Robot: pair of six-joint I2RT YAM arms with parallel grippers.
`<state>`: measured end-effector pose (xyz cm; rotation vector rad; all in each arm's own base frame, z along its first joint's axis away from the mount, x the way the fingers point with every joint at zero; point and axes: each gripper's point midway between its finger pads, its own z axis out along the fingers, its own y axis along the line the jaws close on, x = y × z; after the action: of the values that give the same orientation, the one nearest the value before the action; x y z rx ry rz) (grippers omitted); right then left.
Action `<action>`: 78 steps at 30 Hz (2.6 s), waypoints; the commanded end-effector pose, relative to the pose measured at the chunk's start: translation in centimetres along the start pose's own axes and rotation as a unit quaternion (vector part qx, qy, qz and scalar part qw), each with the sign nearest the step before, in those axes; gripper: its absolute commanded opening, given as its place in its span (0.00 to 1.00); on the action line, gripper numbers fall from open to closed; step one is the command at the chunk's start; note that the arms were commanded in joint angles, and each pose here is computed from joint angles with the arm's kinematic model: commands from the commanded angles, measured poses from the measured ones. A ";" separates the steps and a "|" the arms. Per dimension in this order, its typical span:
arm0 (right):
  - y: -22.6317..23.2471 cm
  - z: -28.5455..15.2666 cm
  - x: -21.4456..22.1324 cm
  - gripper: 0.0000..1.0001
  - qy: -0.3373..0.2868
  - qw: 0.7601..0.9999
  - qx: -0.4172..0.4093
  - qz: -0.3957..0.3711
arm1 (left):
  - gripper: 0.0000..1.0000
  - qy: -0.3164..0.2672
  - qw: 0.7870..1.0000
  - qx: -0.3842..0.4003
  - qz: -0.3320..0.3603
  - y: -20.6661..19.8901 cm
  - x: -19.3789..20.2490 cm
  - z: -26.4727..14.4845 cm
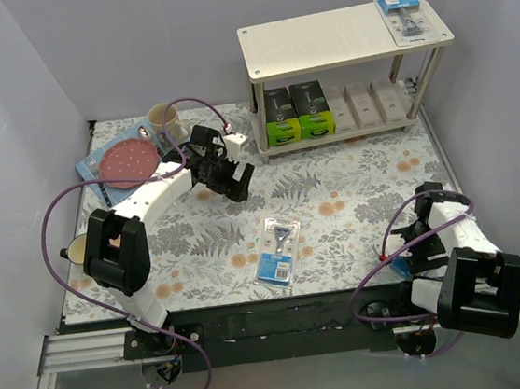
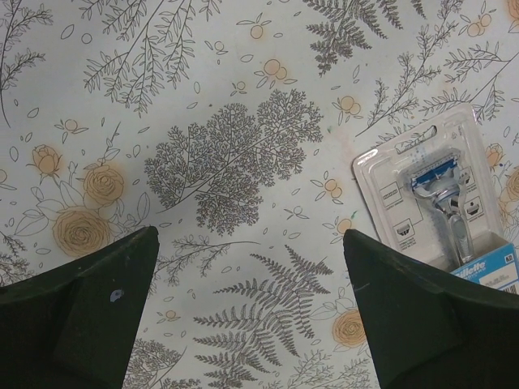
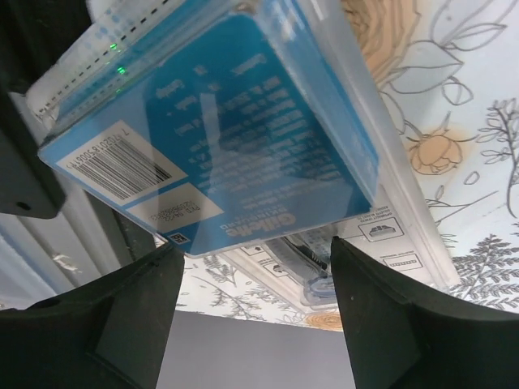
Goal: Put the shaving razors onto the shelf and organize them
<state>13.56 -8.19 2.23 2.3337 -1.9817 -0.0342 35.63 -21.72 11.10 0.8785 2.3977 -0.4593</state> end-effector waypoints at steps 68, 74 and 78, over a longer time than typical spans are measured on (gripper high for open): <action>-20.8 -0.4 -5.3 0.40 -0.214 0.890 0.123 0.382 | 0.98 -0.051 0.998 -0.010 0.035 -2.0 -0.5 -2.0; -20.9 -5.1 -7.0 0.12 -0.268 0.884 0.108 0.368 | 0.98 -0.056 0.998 -0.012 0.038 -2.0 -0.8 -2.5; -20.6 -17.3 -11.1 0.08 -0.404 0.849 0.145 0.308 | 0.98 -0.056 0.998 -0.013 0.039 -1.9 -0.6 -2.4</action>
<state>33.05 2.20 5.05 1.5745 -3.1520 -0.4784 33.84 -22.21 11.40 0.9074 2.3277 -0.4388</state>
